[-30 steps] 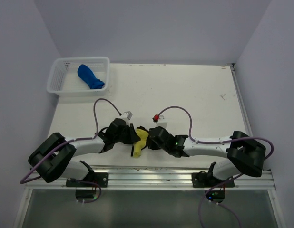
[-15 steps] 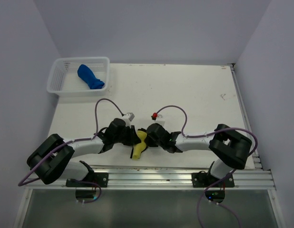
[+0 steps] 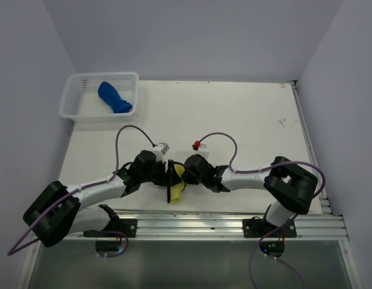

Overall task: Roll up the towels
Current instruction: Place the rolled towel into the container

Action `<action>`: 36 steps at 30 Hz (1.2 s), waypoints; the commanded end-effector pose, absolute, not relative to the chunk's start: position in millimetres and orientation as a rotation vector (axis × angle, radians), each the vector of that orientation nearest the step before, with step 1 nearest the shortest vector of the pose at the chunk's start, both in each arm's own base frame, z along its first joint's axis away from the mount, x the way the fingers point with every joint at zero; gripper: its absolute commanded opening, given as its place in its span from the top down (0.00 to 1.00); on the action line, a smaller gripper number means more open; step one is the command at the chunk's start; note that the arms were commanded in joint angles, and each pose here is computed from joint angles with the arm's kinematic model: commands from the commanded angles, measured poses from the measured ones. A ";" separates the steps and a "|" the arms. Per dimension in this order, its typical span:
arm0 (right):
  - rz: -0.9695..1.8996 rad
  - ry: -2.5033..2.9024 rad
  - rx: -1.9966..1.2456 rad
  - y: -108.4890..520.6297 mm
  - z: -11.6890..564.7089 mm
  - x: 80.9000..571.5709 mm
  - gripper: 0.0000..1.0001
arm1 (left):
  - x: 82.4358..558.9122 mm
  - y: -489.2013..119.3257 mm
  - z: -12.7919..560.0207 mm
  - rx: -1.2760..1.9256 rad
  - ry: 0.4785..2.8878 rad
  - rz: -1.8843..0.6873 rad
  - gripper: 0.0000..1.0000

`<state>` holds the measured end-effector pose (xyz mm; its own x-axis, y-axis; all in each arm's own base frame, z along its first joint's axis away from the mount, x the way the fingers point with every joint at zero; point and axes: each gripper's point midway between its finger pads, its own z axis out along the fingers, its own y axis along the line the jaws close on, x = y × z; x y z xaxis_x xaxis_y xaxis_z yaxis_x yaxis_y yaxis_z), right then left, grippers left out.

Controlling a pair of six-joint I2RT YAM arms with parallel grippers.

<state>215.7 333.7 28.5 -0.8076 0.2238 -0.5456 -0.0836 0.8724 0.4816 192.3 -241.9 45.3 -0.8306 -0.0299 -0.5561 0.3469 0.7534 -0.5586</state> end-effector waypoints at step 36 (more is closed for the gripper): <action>0.795 2.435 0.220 362.2 51.3 222.3 0.89 | 191.0 -232.5 50.8 0.146 2.578 -0.466 0.08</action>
<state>216.2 343.3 28.3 -0.8369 0.2751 -0.4731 -0.0141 0.8533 0.5212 177.2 -222.1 29.4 -0.8960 0.0763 -0.4374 0.2104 0.9405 -0.2669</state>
